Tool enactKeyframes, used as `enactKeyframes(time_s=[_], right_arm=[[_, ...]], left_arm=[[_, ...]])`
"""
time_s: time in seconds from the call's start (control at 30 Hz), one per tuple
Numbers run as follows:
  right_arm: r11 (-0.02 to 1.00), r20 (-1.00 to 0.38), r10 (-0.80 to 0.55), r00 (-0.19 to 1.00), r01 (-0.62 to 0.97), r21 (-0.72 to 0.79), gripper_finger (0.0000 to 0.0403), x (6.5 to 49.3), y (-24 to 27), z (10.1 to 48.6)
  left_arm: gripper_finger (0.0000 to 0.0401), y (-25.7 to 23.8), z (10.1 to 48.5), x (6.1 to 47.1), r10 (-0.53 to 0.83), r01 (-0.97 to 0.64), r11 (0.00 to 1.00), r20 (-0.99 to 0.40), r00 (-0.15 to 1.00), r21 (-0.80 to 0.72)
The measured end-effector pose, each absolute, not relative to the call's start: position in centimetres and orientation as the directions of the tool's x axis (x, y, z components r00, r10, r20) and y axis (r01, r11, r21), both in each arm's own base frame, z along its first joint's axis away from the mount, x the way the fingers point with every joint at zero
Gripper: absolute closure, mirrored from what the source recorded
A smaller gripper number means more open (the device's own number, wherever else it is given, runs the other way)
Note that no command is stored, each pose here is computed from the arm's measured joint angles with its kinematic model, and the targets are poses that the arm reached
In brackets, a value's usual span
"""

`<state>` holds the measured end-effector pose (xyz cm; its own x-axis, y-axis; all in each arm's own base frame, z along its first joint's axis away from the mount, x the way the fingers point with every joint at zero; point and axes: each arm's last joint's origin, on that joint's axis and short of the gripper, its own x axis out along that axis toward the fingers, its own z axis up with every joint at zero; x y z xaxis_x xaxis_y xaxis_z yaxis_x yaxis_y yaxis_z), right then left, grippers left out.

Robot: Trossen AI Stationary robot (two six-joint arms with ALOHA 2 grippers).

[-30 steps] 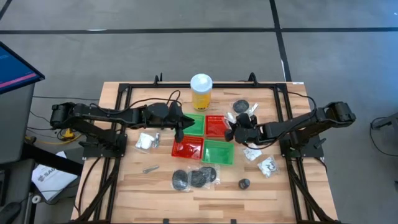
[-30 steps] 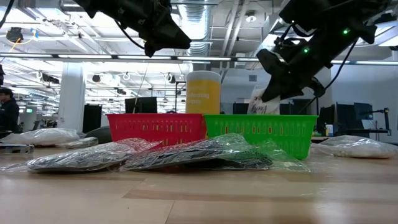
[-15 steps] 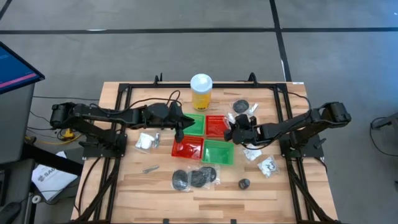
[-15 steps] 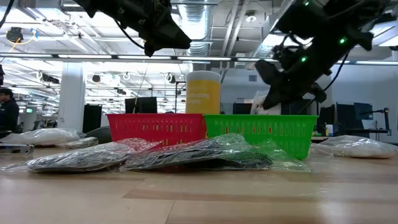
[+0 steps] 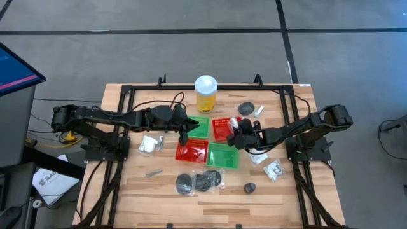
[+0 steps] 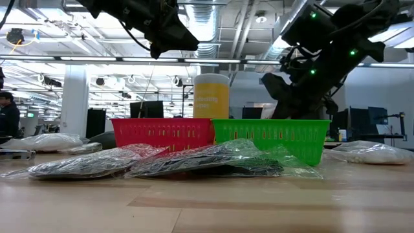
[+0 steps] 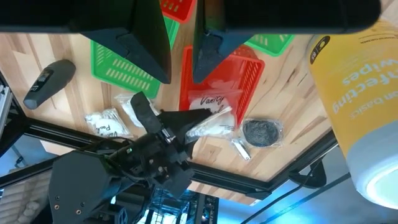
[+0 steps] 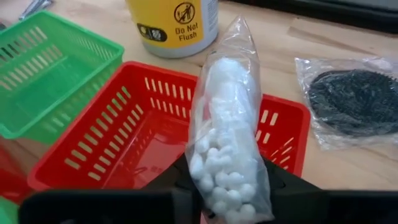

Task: Pick & Place Travel size toiletries
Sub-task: Put the cotton pack into the right red bin

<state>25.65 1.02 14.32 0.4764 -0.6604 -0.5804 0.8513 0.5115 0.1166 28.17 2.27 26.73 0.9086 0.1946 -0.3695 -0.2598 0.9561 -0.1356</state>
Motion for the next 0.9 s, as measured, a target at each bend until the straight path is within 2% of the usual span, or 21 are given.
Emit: enactKeyframes(time_s=[0.37, 0.53, 0.63, 0.9], right_arm=[[0.534, -0.586, -0.651, 0.483, 0.840, 0.099, 0.0327, 25.67, 1.15, 14.31], [0.578, -0.583, -0.639, 0.503, 0.813, 0.068, 0.0319, 25.87, 1.20, 14.44], [0.597, -0.591, -0.623, 0.513, 0.800, 0.065, 0.0299, 25.94, 1.25, 14.45], [0.599, -0.590, -0.617, 0.520, 0.797, 0.076, 0.0218, 25.92, 1.23, 14.72]], left_arm=[[0.0343, 2.27, 26.73, 28.17, 0.195, -0.260, 0.956, -0.369, 0.909, -0.136], [0.0343, 2.27, 26.73, 28.17, 0.195, -0.260, 0.956, -0.369, 0.909, -0.136], [0.0343, 2.27, 26.73, 28.17, 0.195, -0.260, 0.956, -0.369, 0.909, -0.135], [0.0343, 2.26, 26.73, 28.17, 0.195, -0.260, 0.956, -0.369, 0.909, -0.136]])
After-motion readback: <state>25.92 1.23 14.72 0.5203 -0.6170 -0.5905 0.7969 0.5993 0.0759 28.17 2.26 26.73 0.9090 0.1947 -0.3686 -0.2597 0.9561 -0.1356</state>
